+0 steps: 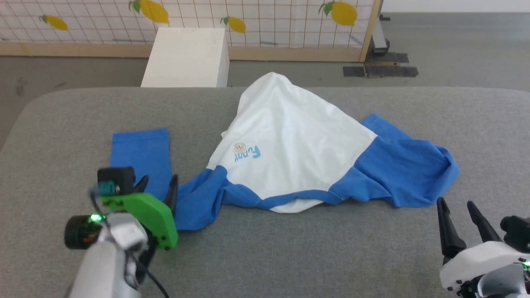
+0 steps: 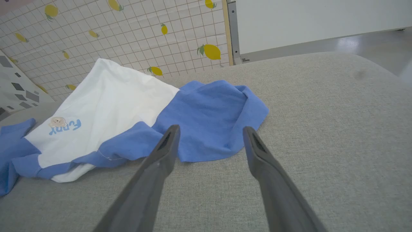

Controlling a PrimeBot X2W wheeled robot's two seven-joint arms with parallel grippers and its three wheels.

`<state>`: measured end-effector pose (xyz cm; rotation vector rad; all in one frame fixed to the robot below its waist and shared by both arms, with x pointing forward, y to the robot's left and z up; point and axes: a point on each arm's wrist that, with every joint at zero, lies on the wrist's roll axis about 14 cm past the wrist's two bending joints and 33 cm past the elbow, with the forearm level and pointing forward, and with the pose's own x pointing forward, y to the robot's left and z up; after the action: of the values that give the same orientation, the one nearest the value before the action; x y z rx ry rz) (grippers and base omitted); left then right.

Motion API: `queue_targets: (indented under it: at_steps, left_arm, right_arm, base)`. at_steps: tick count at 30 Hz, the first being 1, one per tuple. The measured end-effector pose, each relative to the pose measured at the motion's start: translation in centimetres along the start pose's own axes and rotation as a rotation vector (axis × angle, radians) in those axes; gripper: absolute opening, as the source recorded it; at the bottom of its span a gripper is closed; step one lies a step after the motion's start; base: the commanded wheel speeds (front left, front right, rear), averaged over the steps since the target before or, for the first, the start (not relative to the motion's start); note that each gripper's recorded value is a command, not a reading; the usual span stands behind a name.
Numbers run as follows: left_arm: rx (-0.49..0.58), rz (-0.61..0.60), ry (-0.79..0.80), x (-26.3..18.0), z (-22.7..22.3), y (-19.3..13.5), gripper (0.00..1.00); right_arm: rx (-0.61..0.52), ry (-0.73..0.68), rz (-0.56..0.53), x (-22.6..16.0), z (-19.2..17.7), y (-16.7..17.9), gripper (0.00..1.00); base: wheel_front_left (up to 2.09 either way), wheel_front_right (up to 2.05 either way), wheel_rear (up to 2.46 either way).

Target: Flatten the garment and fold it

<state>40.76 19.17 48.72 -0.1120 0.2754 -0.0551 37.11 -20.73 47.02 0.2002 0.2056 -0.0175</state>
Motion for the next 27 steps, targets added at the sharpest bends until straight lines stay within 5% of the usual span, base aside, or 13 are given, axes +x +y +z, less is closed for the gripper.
queue_targets:
  at_steps: [6,8,14,15,16,22,27]
  left_arm:
    - [0.089,0.109,0.382,1.8,-3.0,4.8,1.00]
    - [0.093,0.053,0.563,1.9,-6.6,4.0,1.00]
    - [0.033,-0.031,0.712,2.3,-10.4,1.9,1.00]
    - [0.039,-0.034,0.731,2.4,-10.8,2.0,0.07]
    - [0.042,-0.037,0.740,2.4,-11.0,2.1,0.00]
    - [0.015,0.017,0.654,3.8,-10.2,3.8,0.00]
    - [-0.011,0.195,0.421,6.2,-5.2,8.8,0.00]
  right_arm:
    - [-0.001,0.003,0.015,1.4,0.0,0.6,1.00]
    - [-0.001,0.028,-0.001,1.7,-0.8,0.1,1.00]
    - [-0.005,0.050,-0.037,2.6,-1.8,-1.2,1.00]
    - [-0.005,0.056,-0.041,2.7,-2.0,-1.3,1.00]
    - [-0.004,0.060,-0.044,2.9,-2.1,-1.4,1.00]
    - [0.000,0.070,-0.043,3.5,-2.8,-1.4,1.00]
    - [0.006,0.056,-0.028,4.1,-2.5,-0.8,1.00]
  base:
    - [0.00,0.00,0.00]
    - [0.00,0.00,0.00]
    - [0.00,0.00,0.00]
    - [0.00,0.00,0.00]
    - [0.00,0.00,0.00]
    - [0.00,0.00,0.00]
    - [0.00,0.00,0.00]
